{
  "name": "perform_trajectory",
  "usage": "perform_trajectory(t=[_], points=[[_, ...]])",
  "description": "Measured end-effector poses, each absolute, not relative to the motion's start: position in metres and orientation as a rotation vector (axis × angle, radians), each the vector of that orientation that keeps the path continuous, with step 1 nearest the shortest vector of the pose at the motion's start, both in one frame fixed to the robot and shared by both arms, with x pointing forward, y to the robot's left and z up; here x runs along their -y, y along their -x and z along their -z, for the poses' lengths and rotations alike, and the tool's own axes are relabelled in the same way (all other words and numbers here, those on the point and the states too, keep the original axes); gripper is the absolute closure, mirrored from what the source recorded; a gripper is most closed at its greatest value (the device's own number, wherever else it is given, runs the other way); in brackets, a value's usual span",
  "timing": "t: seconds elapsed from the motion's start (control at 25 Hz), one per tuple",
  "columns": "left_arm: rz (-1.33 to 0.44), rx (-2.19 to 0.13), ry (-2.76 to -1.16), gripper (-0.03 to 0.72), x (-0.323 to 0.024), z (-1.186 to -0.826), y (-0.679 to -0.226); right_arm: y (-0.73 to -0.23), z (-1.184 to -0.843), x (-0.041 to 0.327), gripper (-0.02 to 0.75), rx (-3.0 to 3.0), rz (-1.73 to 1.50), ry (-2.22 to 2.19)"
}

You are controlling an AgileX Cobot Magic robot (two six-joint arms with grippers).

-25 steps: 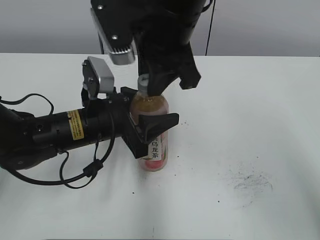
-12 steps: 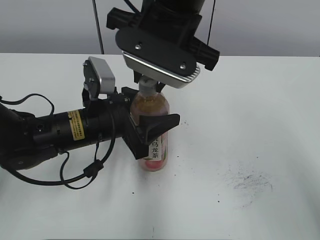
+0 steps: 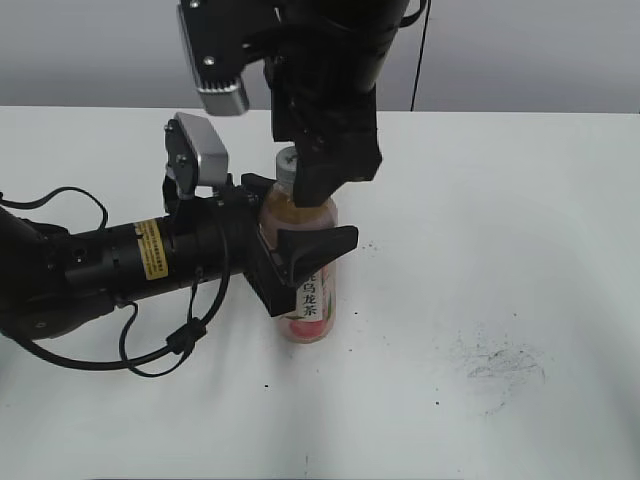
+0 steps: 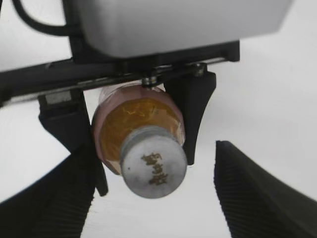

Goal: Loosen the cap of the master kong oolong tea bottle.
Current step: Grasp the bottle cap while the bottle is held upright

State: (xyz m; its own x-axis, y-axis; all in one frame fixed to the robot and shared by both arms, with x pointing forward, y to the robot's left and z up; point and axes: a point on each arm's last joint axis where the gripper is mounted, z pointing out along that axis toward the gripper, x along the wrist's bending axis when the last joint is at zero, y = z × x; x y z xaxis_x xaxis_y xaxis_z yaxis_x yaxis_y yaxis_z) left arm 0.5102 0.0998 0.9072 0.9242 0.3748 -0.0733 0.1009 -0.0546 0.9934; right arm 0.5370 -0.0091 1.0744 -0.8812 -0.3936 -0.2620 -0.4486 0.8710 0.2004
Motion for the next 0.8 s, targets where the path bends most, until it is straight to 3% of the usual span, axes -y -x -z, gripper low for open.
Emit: perform_trajectory(t=[0.24, 0.48, 0.8], points=[[-0.232, -0.373, -1.622, 0.243, -0.0998, -0.9072, -0.5102, -0.5371, -1.0740, 0.0092, 0.176, -2.969, -0.463, -0.217], [-0.230, -0.375, -1.621, 0.243, -0.0998, -0.9072, -0.5103, -0.5373, -1.0738, 0.0093, 0.230, -2.867, -0.509, -1.070], [-0.231, -0.377, -1.621, 0.243, -0.0998, -0.9073, -0.5104, -0.5375, -1.0738, 0.0096, 0.269, -2.709, -0.518, -1.521]])
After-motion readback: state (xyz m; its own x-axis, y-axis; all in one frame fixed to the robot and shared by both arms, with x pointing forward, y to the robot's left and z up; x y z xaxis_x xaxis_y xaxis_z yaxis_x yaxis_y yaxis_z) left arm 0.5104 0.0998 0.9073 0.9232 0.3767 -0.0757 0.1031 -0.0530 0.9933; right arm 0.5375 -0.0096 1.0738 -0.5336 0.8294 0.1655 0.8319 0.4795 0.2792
